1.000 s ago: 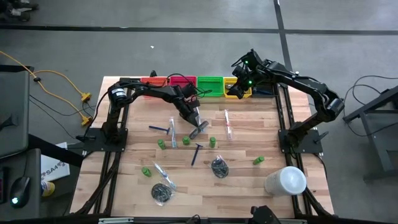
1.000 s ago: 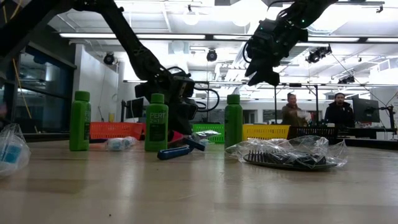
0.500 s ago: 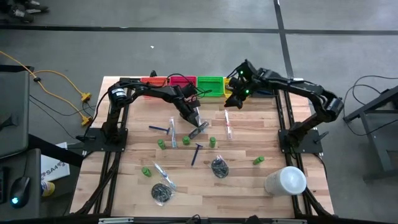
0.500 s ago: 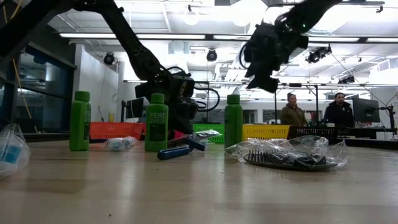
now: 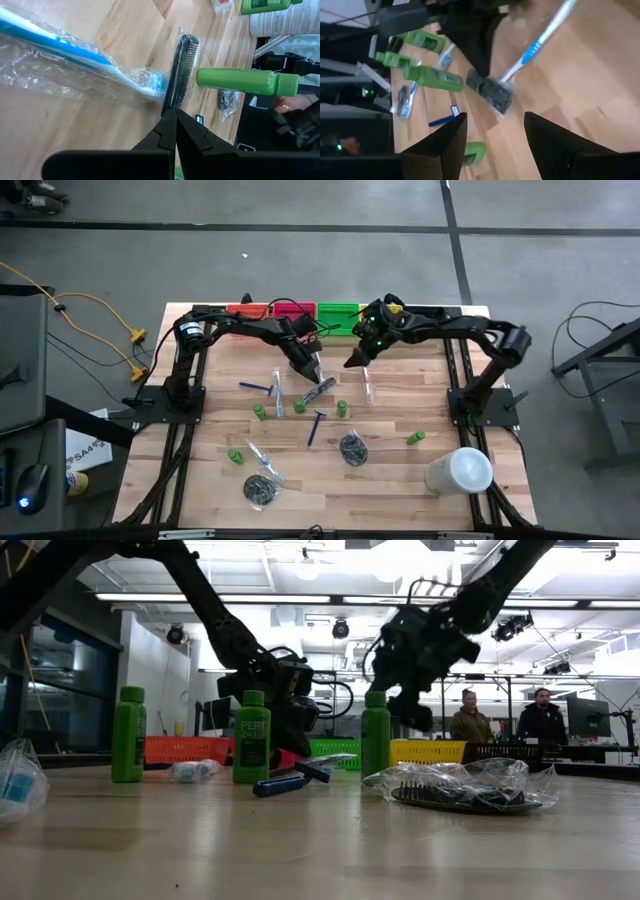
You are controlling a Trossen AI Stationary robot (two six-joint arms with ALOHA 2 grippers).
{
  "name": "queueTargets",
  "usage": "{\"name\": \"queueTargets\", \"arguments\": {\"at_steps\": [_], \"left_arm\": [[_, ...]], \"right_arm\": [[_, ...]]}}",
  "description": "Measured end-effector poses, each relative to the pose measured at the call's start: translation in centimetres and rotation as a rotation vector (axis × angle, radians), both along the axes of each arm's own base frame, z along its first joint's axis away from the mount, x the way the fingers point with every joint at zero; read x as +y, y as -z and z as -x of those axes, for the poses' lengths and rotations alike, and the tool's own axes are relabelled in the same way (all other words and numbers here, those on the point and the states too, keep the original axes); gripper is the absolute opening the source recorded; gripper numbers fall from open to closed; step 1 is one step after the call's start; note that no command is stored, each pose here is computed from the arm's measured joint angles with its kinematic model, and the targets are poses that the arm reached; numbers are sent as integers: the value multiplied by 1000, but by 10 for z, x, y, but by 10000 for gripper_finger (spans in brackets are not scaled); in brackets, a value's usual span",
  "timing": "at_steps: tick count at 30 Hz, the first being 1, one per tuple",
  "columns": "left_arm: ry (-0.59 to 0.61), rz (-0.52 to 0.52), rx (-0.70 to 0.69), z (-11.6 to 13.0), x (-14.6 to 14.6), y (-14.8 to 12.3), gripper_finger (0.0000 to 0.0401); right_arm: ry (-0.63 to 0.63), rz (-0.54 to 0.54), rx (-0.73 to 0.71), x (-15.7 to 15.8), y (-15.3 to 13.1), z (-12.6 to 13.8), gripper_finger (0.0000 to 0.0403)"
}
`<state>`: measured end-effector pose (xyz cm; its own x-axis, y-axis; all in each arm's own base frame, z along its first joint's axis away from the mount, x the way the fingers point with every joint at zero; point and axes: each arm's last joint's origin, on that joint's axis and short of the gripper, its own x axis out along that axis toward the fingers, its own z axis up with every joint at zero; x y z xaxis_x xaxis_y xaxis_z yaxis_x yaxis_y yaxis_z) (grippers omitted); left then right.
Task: Pick & Place Travel size toiletries
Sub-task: Put the black hair comb into the yellow bin
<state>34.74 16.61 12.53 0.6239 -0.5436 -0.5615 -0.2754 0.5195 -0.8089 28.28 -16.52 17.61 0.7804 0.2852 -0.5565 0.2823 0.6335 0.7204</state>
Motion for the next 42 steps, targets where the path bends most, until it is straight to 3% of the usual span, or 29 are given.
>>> {"name": "queueTargets", "arguments": {"at_steps": [6,10,21,30,42], "left_arm": [[2,7,4,0,0,0,0],[5,13,1,0,-1,0,0],[6,10,1,1,0,0,0],[5,8,2,1,-1,0,0],[5,7,1,1,0,0,0]], "right_arm": [[78,-68,63,-6,17,-3,191],[50,-105,96,7,28,-14,191],[134,-24,155,34,34,-35,191],[151,-73,177,37,51,-42,191],[127,-95,136,42,52,-49,191]]}}
